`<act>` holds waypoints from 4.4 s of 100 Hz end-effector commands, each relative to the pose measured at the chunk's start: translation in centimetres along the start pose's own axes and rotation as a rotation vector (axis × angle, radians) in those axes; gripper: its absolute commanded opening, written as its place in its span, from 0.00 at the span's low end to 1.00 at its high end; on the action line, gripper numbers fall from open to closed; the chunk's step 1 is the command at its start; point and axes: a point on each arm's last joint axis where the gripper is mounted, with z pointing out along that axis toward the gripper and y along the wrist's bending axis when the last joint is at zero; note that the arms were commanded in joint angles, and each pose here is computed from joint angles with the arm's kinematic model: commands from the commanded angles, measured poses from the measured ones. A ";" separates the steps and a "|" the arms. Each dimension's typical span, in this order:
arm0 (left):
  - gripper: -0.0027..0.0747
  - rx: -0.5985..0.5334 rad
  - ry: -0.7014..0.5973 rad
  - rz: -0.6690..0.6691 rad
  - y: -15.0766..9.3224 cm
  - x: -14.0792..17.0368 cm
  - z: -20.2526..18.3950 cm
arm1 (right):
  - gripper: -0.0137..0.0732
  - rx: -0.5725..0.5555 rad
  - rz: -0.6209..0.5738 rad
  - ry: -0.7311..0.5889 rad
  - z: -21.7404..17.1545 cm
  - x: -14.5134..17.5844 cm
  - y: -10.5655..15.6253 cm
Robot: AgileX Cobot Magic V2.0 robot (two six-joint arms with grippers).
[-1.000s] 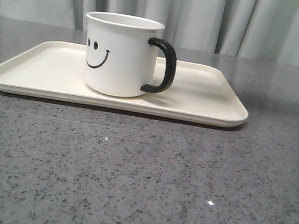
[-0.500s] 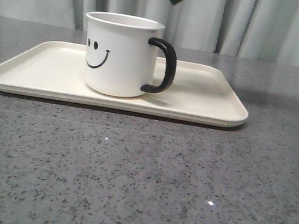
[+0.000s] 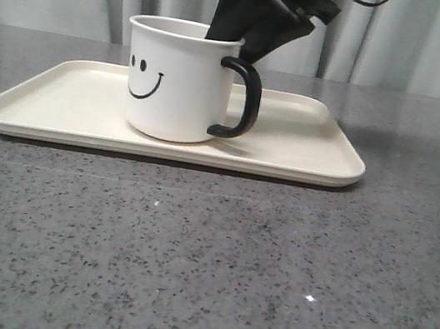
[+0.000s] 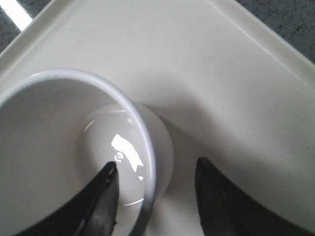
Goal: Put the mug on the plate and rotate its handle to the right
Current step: 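Reach the right gripper into the mug and grip its rim, then lift the mug with the right gripper and turn its handle, then lower the turned mug back onto the tray with the right gripper, then hold the mug on the tray and settle its position with the right gripper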
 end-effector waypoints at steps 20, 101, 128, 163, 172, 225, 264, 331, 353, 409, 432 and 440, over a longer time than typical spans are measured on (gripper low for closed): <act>0.01 -0.016 -0.047 -0.011 0.4 -0.5 -0.6 | 0.50 0.004 -0.020 -0.101 -2.2 -1.3 0.8; 0.01 -0.014 -0.046 -0.011 0.4 -0.5 -0.6 | 0.02 -0.022 -0.279 -0.231 -12.2 -5.2 5.1; 0.01 -0.012 -0.046 -0.012 0.4 -0.5 -0.6 | 0.02 0.009 -0.500 -0.305 -15.0 -5.9 6.5; 0.01 -0.009 -0.046 -0.013 0.3 -0.5 -0.6 | 0.03 0.002 -0.575 -0.256 -13.4 -5.5 5.8; 0.01 -0.009 -0.046 -0.013 0.3 -0.5 -0.6 | 0.03 -0.012 -0.569 -0.216 -12.3 -5.1 5.3; 0.01 -0.003 -0.044 -0.015 0.3 -0.5 -0.6 | 0.03 -0.069 -0.526 -0.064 -6.3 -4.1 3.2; 0.01 -0.003 -0.044 -0.015 0.3 -0.5 -0.6 | 0.03 -0.091 -0.502 -0.007 -3.3 -3.9 2.1; 0.01 0.000 -0.044 -0.016 0.3 -0.5 -0.6 | 0.03 -0.093 -0.494 0.015 -2.3 -3.8 1.6; 0.01 0.009 -0.042 -0.018 0.2 -0.5 -0.6 | 0.03 -0.093 -0.494 0.015 -2.3 -3.8 1.6; 0.01 0.015 -0.041 -0.020 0.1 -0.4 -0.6 | 0.03 -0.100 -0.480 0.029 -1.5 -3.7 1.3; 0.01 0.015 -0.041 -0.020 0.1 -0.4 -0.6 | 0.03 -0.100 -0.480 0.031 -1.4 -3.7 1.3; 0.01 0.015 -0.041 -0.020 0.1 -0.4 -0.6 | 0.03 -0.101 -0.479 0.031 -1.4 -3.7 1.3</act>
